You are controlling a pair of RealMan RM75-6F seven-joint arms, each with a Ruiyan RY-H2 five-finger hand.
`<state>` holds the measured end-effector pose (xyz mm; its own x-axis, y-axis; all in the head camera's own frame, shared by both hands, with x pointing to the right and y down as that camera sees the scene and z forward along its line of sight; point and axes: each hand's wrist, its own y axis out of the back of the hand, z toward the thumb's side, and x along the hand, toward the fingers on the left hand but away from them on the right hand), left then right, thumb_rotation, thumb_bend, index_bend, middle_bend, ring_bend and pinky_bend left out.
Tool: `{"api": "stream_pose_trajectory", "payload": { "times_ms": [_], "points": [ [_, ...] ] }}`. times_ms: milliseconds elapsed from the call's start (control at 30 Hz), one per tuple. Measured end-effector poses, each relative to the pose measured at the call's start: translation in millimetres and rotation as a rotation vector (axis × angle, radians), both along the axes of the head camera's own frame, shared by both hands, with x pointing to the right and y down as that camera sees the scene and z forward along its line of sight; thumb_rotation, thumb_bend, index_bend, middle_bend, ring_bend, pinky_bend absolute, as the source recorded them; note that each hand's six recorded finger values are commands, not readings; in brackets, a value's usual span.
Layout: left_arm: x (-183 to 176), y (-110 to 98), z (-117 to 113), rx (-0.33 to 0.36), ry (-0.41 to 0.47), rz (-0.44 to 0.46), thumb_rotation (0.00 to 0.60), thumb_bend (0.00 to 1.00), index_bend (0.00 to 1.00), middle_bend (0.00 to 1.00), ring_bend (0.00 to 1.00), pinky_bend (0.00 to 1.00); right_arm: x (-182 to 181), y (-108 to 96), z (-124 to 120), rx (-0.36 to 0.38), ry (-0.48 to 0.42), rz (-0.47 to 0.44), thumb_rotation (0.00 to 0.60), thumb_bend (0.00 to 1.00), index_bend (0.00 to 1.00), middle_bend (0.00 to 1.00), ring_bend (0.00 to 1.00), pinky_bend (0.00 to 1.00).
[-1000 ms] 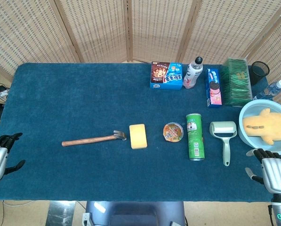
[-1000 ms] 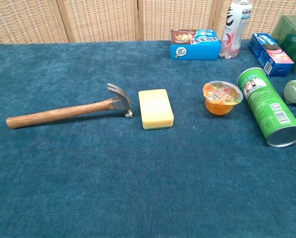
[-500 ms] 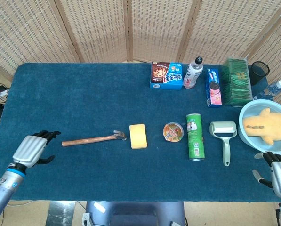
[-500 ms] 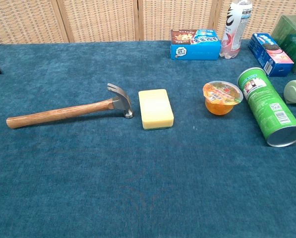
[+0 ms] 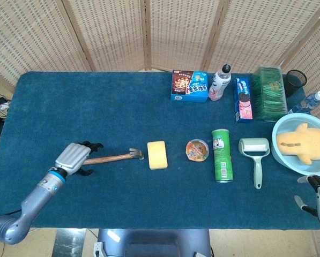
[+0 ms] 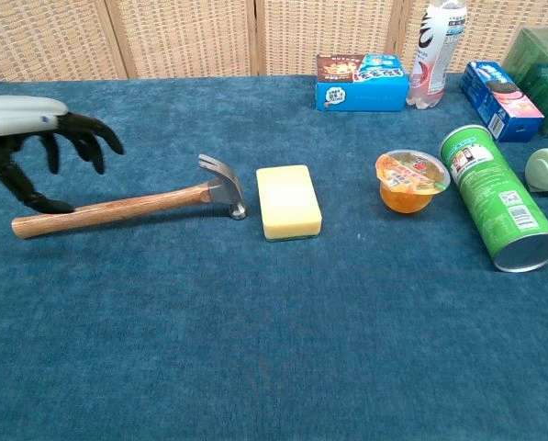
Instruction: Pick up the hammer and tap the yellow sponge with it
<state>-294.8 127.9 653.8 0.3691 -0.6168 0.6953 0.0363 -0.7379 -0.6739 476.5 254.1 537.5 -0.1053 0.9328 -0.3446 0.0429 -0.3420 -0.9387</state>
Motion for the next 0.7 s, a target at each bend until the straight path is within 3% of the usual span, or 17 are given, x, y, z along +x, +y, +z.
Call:
{"api": "stream_pose_trajectory", "payload": {
  "times_ms": [333, 700],
  "points": [
    [45.2, -9.7, 35.9, -0.055, 0.026, 0.027, 0.6, 0.36, 0.18, 0.3, 0.24, 0.36, 8.0, 5.3, -2.1, 0.003, 0.009, 0.023, 0.6, 0.25, 0.41, 0.42, 0.45, 0.4],
    [71.8, -10.0, 51.1, -0.108, 0.063, 0.038, 0.6, 0.44, 0.19, 0.3, 0.24, 0.37, 13.2, 9.4, -5.1, 0.008, 0.02, 0.044, 0.6, 0.25, 0.41, 0.42, 0.45, 0.4]
  ]
}}
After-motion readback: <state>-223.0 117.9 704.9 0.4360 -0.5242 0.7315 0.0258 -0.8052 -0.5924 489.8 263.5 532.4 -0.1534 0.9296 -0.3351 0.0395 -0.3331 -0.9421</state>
